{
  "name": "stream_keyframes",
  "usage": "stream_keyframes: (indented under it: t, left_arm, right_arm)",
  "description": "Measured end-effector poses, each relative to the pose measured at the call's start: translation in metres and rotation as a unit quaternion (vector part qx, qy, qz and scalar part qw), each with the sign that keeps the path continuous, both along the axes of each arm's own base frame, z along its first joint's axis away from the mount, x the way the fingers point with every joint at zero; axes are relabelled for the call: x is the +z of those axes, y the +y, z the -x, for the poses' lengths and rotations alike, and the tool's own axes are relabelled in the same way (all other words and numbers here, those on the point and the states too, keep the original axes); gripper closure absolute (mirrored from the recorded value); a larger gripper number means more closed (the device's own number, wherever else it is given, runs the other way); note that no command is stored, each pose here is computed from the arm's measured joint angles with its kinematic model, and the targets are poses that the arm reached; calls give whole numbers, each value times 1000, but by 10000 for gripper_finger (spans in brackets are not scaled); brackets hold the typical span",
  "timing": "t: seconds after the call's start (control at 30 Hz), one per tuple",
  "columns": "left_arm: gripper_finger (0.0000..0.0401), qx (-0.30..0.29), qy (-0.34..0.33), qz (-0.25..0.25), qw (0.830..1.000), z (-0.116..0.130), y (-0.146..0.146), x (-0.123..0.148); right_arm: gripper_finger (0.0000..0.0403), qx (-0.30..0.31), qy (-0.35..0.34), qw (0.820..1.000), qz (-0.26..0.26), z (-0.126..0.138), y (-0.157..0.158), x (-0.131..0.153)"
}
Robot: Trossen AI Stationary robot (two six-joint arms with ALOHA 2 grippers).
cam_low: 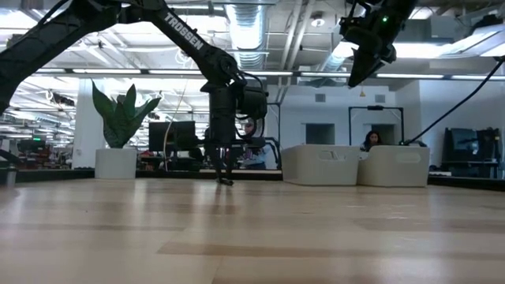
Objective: Sort pens & pencils
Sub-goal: Put the top black pen into the right gray bin
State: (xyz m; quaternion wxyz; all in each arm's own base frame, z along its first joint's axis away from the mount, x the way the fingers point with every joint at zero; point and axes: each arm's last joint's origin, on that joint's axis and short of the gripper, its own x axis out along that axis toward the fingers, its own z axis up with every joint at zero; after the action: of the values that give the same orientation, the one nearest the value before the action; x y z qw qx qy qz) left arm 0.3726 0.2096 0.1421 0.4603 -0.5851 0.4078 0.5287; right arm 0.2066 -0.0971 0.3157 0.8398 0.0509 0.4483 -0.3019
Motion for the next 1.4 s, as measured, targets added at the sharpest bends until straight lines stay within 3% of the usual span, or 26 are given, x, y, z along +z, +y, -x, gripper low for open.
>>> stream_keyframes:
  t: [0.83,1.4]
  left_arm:
    - [371,-7,6,-10,1000,0,0,0]
    - [371,-41,4,-11,999,0,0,2]
  right_arm:
    - [325,0,0,1000,0,0,0,0]
    - [325,0,3,1000,-1,1,0,0]
